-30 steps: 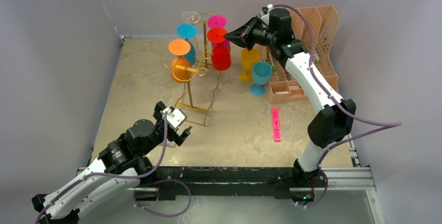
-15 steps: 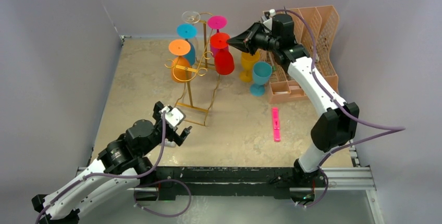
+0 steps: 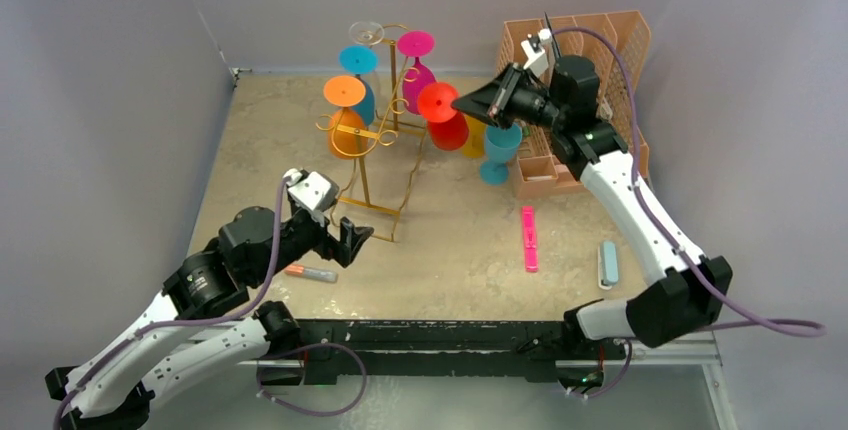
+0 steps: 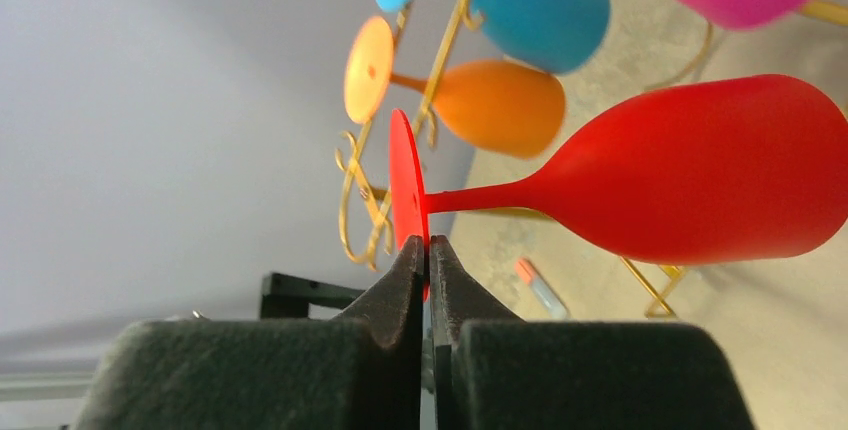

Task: Take the wine glass off the wine glass rack
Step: Pick up the wine glass from the wine rack, then place the wine glass at the center of the board.

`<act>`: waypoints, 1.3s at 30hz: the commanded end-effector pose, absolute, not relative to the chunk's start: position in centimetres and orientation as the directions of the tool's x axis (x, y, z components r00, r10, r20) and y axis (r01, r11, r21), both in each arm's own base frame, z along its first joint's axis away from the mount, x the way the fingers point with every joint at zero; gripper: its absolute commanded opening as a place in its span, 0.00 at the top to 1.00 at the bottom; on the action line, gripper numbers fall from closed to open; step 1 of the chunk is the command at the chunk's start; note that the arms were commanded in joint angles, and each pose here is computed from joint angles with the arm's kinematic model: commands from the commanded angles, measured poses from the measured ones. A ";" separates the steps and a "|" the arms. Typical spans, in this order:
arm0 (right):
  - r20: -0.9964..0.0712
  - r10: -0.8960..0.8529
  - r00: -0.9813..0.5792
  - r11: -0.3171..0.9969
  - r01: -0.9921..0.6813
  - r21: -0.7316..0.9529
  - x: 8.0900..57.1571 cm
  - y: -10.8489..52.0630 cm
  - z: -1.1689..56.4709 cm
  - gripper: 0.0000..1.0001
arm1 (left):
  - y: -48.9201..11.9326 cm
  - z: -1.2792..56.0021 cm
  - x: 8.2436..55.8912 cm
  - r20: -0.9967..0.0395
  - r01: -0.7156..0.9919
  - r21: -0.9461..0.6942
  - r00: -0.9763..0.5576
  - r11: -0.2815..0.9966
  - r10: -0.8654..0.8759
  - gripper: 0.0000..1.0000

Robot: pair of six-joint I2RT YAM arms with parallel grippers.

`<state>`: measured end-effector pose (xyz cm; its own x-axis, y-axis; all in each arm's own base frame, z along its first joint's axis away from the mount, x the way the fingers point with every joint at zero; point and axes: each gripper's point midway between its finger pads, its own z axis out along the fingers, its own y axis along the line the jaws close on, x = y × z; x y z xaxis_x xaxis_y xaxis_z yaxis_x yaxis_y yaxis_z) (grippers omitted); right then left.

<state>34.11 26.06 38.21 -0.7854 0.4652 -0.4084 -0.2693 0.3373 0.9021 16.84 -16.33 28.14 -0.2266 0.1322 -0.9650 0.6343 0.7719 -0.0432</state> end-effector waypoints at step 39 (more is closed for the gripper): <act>-0.633 0.011 -0.774 0.142 -0.625 0.767 15.6 28.6 31.3 1.00 | -28.6 31.2 13.3 -0.768 0.693 -0.629 -0.624 0.351 -0.145 0.66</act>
<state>16.30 28.42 30.08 -0.8028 0.0179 -0.5960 -0.5800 0.2083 0.7875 13.47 -27.97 29.11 -0.6449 -0.0937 -0.7585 0.6646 0.4213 -0.6171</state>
